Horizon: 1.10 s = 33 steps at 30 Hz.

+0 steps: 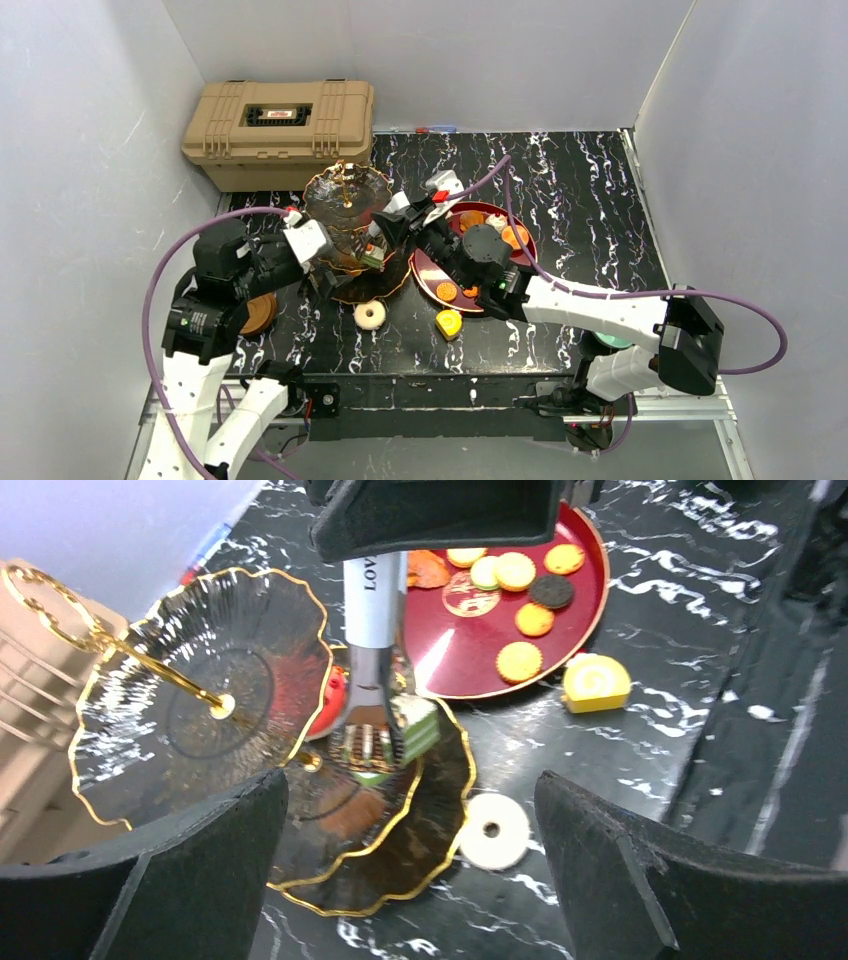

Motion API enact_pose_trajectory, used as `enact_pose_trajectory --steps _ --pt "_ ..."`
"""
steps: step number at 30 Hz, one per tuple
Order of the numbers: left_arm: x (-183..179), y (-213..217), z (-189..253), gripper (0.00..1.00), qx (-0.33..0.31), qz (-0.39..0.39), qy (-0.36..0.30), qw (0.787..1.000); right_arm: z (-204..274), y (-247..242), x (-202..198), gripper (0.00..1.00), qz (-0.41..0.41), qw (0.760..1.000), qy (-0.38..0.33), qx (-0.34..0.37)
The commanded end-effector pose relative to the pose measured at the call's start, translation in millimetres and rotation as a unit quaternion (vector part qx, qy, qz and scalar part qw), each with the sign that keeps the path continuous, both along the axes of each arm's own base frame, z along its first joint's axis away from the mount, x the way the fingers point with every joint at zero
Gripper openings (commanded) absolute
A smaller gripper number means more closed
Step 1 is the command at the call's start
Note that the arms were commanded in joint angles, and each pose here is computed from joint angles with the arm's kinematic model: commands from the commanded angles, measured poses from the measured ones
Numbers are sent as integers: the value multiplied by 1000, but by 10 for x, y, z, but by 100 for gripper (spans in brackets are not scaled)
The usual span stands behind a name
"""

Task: Serve the afternoon tea
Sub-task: Place the desert on the desert table.

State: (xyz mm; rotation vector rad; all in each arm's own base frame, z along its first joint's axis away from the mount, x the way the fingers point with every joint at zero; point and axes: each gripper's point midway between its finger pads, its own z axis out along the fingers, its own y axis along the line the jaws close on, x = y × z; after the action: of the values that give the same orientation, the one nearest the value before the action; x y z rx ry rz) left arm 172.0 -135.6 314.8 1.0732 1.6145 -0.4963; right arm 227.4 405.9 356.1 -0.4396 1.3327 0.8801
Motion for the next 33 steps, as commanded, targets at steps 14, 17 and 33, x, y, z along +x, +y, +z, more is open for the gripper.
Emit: enact_pose_trajectory --steps 14,17,33 --pt "597 -451 129 86 35 -27 -202 978 233 42 -83 46 14 998 -14 54" --pt "703 -429 128 83 39 -6 -211 977 243 51 -97 46 17 998 -15 55" --pt "668 -571 -133 46 47 -44 -161 985 316 107 -157 46 23 998 -49 43"
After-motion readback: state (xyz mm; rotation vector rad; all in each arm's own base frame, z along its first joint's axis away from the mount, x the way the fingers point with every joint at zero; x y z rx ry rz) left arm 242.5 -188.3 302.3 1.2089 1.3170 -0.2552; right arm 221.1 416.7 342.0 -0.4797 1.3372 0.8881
